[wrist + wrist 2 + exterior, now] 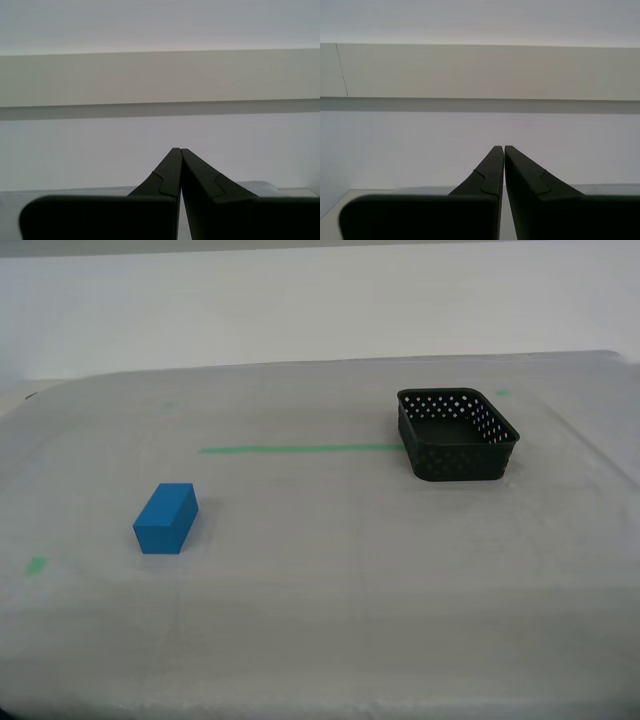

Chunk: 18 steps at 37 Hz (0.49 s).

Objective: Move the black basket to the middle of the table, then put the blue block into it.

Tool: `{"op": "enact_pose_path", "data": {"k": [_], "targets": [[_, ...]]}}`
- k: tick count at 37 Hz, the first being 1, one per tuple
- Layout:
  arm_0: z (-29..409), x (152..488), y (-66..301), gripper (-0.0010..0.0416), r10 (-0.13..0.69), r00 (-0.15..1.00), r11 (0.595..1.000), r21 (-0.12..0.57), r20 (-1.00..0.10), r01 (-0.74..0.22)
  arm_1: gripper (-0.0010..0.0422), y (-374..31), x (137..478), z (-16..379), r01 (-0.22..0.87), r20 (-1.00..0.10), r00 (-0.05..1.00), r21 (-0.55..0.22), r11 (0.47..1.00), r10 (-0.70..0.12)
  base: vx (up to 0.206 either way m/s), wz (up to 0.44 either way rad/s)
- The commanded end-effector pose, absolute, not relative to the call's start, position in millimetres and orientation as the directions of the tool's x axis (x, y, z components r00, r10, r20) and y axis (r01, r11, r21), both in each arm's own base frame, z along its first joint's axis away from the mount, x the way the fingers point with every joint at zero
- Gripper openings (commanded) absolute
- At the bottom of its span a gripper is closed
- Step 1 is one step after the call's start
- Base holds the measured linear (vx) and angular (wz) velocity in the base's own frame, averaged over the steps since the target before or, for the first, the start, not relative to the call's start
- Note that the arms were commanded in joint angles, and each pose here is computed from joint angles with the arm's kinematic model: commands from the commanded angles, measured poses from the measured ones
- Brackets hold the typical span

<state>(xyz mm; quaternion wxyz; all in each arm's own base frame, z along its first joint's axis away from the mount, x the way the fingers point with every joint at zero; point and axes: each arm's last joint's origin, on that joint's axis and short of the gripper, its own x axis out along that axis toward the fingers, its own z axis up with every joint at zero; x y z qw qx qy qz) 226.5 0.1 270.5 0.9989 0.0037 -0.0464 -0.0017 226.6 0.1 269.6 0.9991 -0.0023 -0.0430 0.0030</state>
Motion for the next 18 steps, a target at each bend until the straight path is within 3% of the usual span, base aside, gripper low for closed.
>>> {"op": "enact_pose_path", "data": {"k": [1,18], "targets": [[270.5,226.6,0.1,0.0000,-0.003,0.996,1.000,0.012,0.091,0.002,0.0000,0.2,226.5,270.2,-0.007,0.090,0.996,-0.003,1.000,0.007,0.000,0.000],[264.6,227.0,0.1,0.0000,-0.003,1.000,1.000,0.027,0.030,0.002,0.0000,0.1,226.5,270.2,-0.006,0.090,0.996,-0.003,1.000,0.006,0.000,0.000]]}}
